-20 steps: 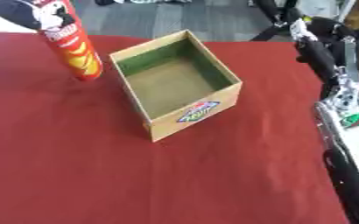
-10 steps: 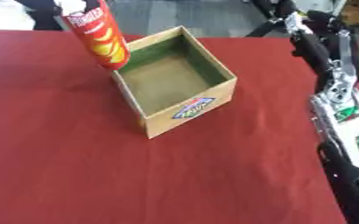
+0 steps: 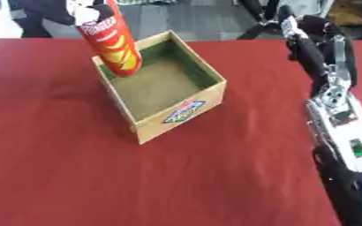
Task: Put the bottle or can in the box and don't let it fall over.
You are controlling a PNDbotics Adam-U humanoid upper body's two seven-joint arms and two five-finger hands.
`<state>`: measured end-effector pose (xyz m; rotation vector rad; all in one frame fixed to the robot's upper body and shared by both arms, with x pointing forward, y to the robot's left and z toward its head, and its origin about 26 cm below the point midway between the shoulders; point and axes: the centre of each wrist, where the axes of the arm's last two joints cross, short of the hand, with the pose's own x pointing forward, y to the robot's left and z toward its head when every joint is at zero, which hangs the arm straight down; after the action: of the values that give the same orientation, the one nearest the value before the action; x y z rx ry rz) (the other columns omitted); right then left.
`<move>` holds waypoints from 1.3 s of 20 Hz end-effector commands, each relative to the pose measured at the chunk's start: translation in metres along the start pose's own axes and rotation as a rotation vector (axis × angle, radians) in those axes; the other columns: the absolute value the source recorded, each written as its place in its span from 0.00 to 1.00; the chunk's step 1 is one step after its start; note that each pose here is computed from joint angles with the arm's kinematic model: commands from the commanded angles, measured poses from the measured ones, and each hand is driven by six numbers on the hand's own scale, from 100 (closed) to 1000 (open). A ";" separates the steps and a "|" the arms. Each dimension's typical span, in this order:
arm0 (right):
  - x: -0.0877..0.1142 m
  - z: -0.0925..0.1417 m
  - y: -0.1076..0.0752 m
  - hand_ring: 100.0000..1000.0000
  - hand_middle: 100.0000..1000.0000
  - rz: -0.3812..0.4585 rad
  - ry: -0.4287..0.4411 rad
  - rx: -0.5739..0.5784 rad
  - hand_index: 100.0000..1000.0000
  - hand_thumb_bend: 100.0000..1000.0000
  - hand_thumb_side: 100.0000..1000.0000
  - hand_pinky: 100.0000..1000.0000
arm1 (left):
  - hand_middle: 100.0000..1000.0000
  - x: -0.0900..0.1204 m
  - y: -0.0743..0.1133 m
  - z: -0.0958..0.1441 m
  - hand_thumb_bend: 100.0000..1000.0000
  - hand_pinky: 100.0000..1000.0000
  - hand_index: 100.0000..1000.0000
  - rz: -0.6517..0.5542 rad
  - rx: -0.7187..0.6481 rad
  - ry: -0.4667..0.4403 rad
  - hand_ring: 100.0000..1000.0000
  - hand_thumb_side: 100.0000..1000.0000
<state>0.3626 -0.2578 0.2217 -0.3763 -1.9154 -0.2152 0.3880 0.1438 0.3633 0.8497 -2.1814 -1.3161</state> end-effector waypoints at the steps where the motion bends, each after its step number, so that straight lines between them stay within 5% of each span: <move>1: 0.016 -0.003 -0.001 0.74 0.84 -0.013 -0.055 -0.010 0.74 0.40 0.43 0.54 | 0.00 0.002 0.008 -0.001 0.31 0.14 0.01 -0.022 0.028 0.000 0.00 0.00; 26: 0.027 -0.005 -0.001 0.75 0.86 -0.040 -0.084 -0.042 0.74 0.39 0.44 0.54 | 0.05 -0.044 -0.040 -0.006 0.34 0.16 0.04 0.032 0.053 0.162 0.00 0.00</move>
<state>0.3606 -0.2558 0.2362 -0.3816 -1.9637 -0.2697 0.4365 0.1547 0.3159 0.8875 -2.0681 -1.1637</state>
